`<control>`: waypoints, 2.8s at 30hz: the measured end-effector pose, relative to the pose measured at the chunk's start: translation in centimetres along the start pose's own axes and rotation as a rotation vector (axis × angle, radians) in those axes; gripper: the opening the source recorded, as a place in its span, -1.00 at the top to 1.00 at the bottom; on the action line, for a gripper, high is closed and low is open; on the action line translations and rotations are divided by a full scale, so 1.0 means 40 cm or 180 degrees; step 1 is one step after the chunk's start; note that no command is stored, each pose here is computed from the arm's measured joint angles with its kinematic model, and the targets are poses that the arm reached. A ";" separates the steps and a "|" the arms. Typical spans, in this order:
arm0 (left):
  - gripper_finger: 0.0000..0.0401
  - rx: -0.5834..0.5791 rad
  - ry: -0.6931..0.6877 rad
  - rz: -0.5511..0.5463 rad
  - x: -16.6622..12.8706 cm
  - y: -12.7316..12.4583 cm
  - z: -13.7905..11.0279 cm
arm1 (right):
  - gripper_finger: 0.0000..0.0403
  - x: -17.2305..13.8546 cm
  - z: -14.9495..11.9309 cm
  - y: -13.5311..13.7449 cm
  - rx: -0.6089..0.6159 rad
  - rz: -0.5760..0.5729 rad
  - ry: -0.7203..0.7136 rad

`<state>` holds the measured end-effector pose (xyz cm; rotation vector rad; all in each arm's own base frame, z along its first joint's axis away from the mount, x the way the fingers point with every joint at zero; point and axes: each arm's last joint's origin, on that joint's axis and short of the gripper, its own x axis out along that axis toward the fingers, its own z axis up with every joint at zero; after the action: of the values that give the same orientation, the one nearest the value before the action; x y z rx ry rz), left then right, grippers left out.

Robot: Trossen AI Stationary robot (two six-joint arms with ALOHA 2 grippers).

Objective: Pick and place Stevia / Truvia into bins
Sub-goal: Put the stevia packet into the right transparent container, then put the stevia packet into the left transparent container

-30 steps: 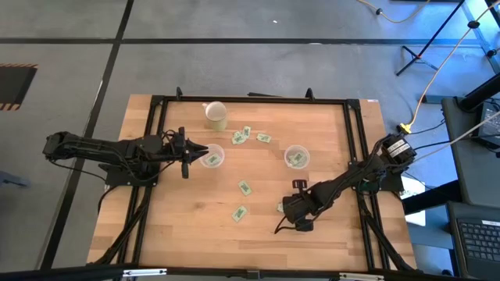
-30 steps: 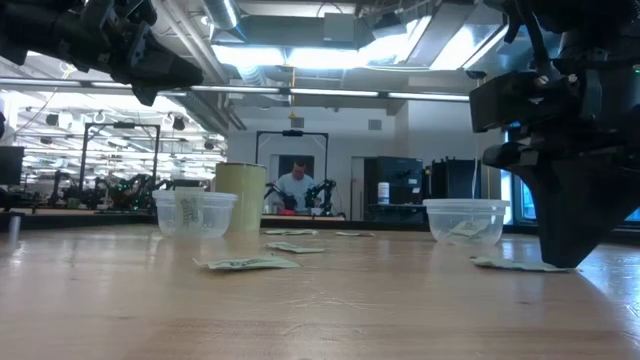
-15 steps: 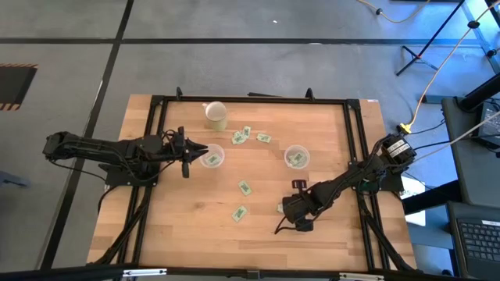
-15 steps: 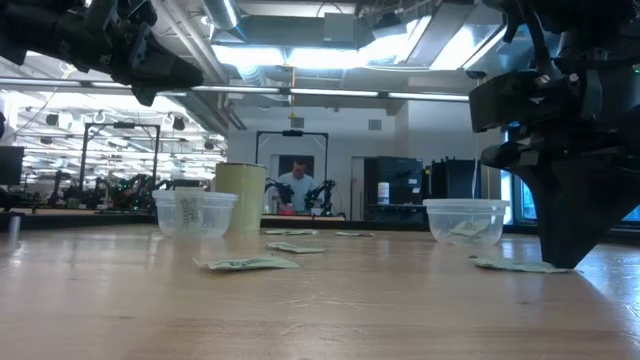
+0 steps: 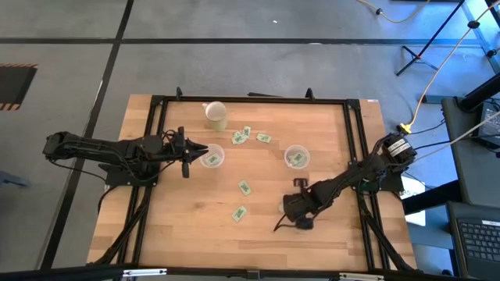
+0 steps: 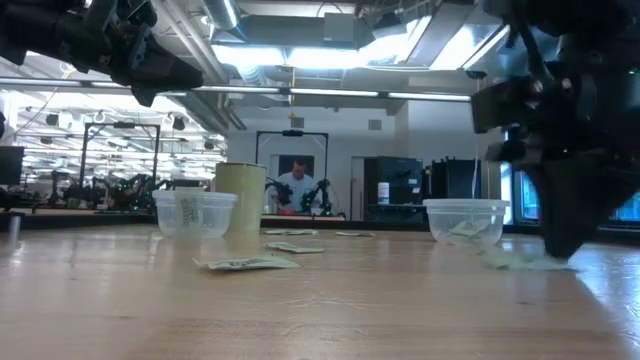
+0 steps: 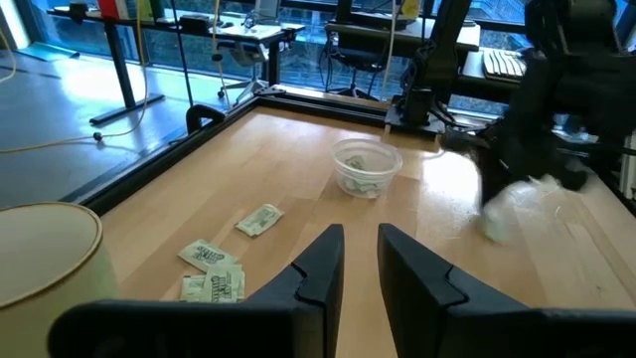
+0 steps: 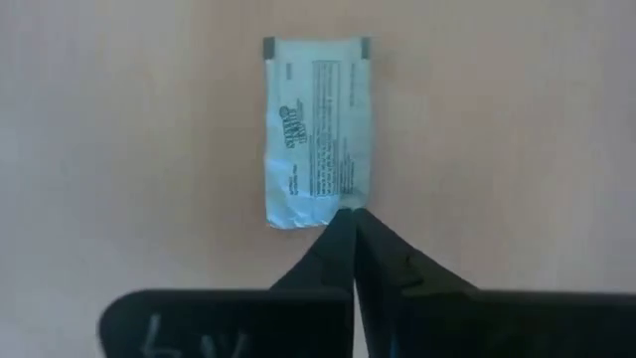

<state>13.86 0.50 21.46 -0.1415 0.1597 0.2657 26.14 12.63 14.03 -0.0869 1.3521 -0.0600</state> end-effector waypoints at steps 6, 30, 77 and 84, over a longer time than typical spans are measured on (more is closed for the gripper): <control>0.70 0.0003 0.0011 -0.0002 0.000 0.000 -0.001 | 0.99 -0.144 0.000 -0.081 0.0412 -0.0251 -0.0363; 0.70 0.0014 0.0056 -0.0003 0.004 0.000 -0.004 | 1.00 -0.104 -0.042 -0.367 0.1512 -0.0540 0.0069; 0.42 0.1354 0.1179 -0.0709 0.212 -0.101 0.030 | 0.16 -0.291 -0.011 -0.287 0.1298 -0.0652 -0.1010; 0.38 0.1175 0.1566 -0.0785 0.320 -0.136 -0.001 | 0.16 -0.292 -0.004 -0.295 0.1280 -0.0707 -0.1091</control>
<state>27.52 -1.52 19.82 0.1436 0.6703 -0.0523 23.52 1.97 26.48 0.0898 0.9627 -0.4815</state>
